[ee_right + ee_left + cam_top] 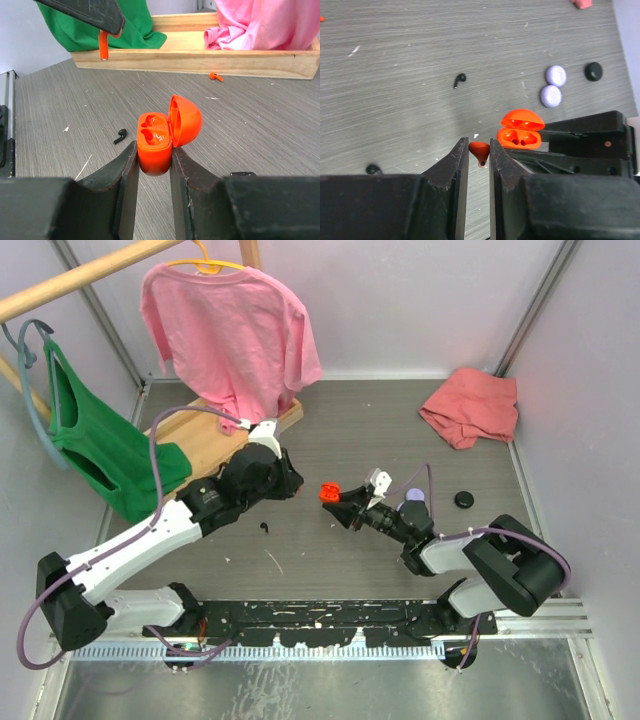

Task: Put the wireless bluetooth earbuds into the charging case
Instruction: Pick up the earbud from the center of the board, then place the earbud in the charging case, then move the earbud to the center of the board, then pick up the earbud from the center of the board.

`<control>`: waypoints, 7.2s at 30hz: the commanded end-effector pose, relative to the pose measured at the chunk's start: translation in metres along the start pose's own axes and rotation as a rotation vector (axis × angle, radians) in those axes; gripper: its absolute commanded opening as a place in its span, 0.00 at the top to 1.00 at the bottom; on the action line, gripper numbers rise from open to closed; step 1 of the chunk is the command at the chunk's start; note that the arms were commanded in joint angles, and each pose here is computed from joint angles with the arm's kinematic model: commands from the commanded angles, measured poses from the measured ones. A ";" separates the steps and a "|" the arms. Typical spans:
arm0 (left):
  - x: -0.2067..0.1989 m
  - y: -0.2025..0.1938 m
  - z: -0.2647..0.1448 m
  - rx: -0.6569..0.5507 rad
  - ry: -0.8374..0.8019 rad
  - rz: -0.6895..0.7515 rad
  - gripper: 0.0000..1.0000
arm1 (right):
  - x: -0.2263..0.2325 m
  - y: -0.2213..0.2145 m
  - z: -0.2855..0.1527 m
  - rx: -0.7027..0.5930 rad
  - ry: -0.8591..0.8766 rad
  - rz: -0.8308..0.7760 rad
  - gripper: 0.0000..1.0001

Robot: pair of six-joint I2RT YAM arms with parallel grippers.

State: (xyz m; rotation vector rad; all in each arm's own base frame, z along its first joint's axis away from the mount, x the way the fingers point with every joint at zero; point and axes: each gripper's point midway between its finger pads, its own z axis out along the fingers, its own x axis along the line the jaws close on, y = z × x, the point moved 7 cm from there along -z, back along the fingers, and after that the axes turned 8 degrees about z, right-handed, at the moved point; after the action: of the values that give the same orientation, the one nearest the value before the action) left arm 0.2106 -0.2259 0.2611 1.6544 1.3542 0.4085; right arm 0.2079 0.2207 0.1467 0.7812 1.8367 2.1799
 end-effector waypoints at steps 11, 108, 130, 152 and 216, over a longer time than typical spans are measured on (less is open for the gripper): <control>-0.044 0.005 -0.010 -0.201 -0.103 -0.063 1.00 | 0.015 0.025 -0.003 -0.182 0.082 -0.149 0.99; 0.067 0.005 0.070 -0.105 0.477 0.047 0.36 | 0.012 0.025 -0.005 -0.184 0.045 -0.162 0.99; 0.164 0.003 0.207 -0.041 0.737 -0.259 0.37 | 0.012 0.024 -0.004 -0.177 0.048 -0.159 0.99; 0.190 -0.016 0.226 0.062 0.758 -0.303 0.70 | 0.013 0.024 -0.003 -0.169 0.064 -0.161 0.99; 0.099 -0.083 0.147 0.555 0.389 0.016 0.60 | 0.014 0.026 -0.002 -0.163 0.062 -0.151 0.99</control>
State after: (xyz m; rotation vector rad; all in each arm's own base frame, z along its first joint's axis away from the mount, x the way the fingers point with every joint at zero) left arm 0.2954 -0.2008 0.0863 2.1862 1.8189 0.4069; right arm 0.1976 0.2171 0.1493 0.6292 1.7682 2.1870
